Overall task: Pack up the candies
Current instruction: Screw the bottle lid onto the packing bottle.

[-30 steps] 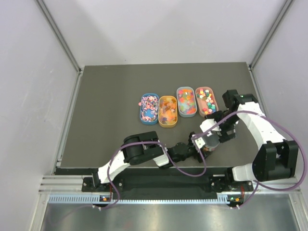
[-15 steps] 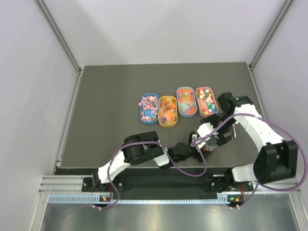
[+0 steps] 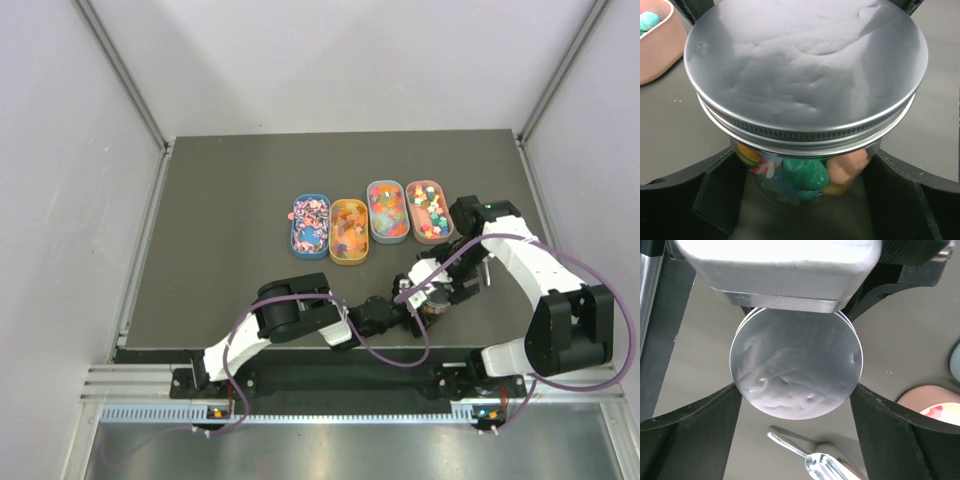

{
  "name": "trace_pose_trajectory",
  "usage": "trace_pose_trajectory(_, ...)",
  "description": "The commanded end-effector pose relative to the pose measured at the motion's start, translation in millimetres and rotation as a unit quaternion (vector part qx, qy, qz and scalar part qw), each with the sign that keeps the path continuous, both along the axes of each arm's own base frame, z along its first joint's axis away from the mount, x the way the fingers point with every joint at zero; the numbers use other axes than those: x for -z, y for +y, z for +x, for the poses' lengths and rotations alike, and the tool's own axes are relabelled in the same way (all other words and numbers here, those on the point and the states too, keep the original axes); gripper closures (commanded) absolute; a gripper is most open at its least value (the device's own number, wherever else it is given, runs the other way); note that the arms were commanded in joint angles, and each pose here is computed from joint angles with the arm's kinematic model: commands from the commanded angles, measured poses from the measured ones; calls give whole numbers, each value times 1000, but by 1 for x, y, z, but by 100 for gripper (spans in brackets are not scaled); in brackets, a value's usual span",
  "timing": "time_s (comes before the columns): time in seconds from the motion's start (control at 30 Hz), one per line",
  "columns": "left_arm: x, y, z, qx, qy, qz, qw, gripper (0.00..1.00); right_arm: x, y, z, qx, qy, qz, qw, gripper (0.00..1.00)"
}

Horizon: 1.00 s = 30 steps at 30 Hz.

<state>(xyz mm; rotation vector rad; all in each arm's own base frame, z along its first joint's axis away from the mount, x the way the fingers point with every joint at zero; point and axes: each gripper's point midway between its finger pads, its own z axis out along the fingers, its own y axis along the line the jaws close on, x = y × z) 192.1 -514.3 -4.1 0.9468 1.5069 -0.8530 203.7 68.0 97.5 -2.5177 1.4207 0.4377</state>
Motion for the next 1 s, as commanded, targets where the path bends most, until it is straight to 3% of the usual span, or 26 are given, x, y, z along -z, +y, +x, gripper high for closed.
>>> trace_pose_trajectory(0.0,243,242,-80,-54,212,498,839,100,-4,-1,-36,0,77,-5,997,14)
trace_pose_trajectory(0.37,243,244,-80,-58,206,502,838,100,-4,-1,-35,36,83,-10,996,36)
trace_pose_trajectory(0.63,241,241,-79,-60,205,499,840,100,9,-9,-47,98,104,-41,989,38)
trace_pose_trajectory(0.97,238,238,-76,-61,201,496,843,100,25,-7,-45,239,132,-66,960,41)
